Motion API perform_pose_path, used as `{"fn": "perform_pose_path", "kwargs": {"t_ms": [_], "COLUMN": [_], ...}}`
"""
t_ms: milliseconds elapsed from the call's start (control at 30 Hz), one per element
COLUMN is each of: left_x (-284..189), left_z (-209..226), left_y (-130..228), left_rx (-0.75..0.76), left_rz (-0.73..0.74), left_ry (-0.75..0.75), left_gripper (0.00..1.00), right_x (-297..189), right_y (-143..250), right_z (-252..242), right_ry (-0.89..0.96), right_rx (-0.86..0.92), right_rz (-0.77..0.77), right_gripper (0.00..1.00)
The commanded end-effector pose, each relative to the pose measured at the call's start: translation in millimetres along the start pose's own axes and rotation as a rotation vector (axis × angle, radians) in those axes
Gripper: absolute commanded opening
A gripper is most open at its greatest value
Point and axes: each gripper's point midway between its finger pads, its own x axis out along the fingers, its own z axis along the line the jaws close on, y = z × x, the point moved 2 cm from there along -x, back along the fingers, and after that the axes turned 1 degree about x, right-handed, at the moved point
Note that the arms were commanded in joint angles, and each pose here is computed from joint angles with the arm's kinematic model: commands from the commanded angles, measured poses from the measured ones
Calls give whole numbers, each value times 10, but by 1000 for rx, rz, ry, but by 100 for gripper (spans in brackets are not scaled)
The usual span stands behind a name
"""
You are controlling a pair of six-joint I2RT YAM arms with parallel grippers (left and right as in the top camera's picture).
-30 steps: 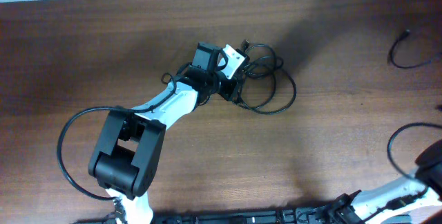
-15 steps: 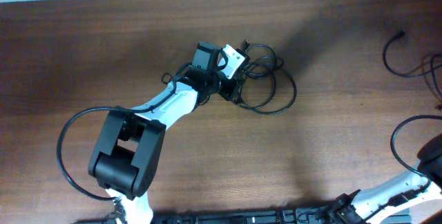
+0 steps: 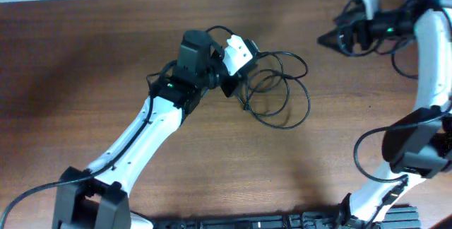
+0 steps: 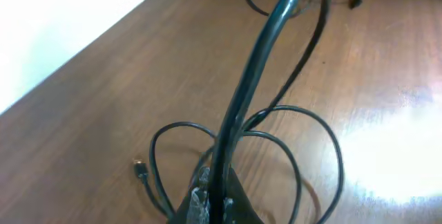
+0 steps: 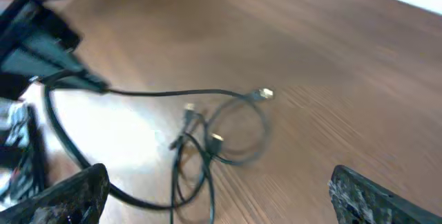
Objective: Untangle cables
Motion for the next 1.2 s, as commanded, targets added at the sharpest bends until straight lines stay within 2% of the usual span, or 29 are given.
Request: {"fn": "perform_pose_path", "kwargs": {"t_ms": [0,100,267,367,500,533,633,733,767,800,833,867,900,1067,1167], "left_x": [-101,-117,-116,-126,-273,-315,-384,-378,-376,-373,-370,-369,-367,-364,-354], "left_z": [143,163,157,56,-35,-47,-64,-69,-63,-54,-50,-58,-68,-176,-190], "left_y": [8,45,40,-105,-323,-377,-449,-414,-389,-360,-327,-308,-280,-20,28], "left_rx": [31,83,83,106,143,153,166,156,149,142,134,128,120,44,33], "left_rz": [33,48,45,-28,-96,-111,-129,-114,-102,-88,-73,-65,-54,51,67], "left_ry": [-93,-93,-89,-23,0,-4,-12,-9,-14,-21,-24,-20,-15,35,43], "left_gripper": [0,0,0,0,0,0,0,1,7,24,32,58,99,99,99], "right_x": [109,258,557,712,720,720,718,706,694,679,653,610,529,-223,-556], "right_y": [-192,-185,-179,-112,-80,-81,-93,-152,-179,-213,-263,-332,-459,-1263,-1527], "right_z": [451,812,1160,1279,1247,1247,1269,1318,1337,1349,1361,1374,1396,1568,1798], "right_ry": [-92,-187,-269,-274,-257,-258,-269,-295,-298,-295,-286,-270,-243,-28,29], "right_rx": [-185,-253,-312,-361,-354,-354,-348,-342,-343,-333,-322,-315,-309,-279,-299], "right_rz": [-24,17,94,176,201,201,190,149,137,129,122,111,89,-123,-227], "right_gripper": [99,99,100,92,89,77,6,4,4,4,4,4,4,4,4]}}
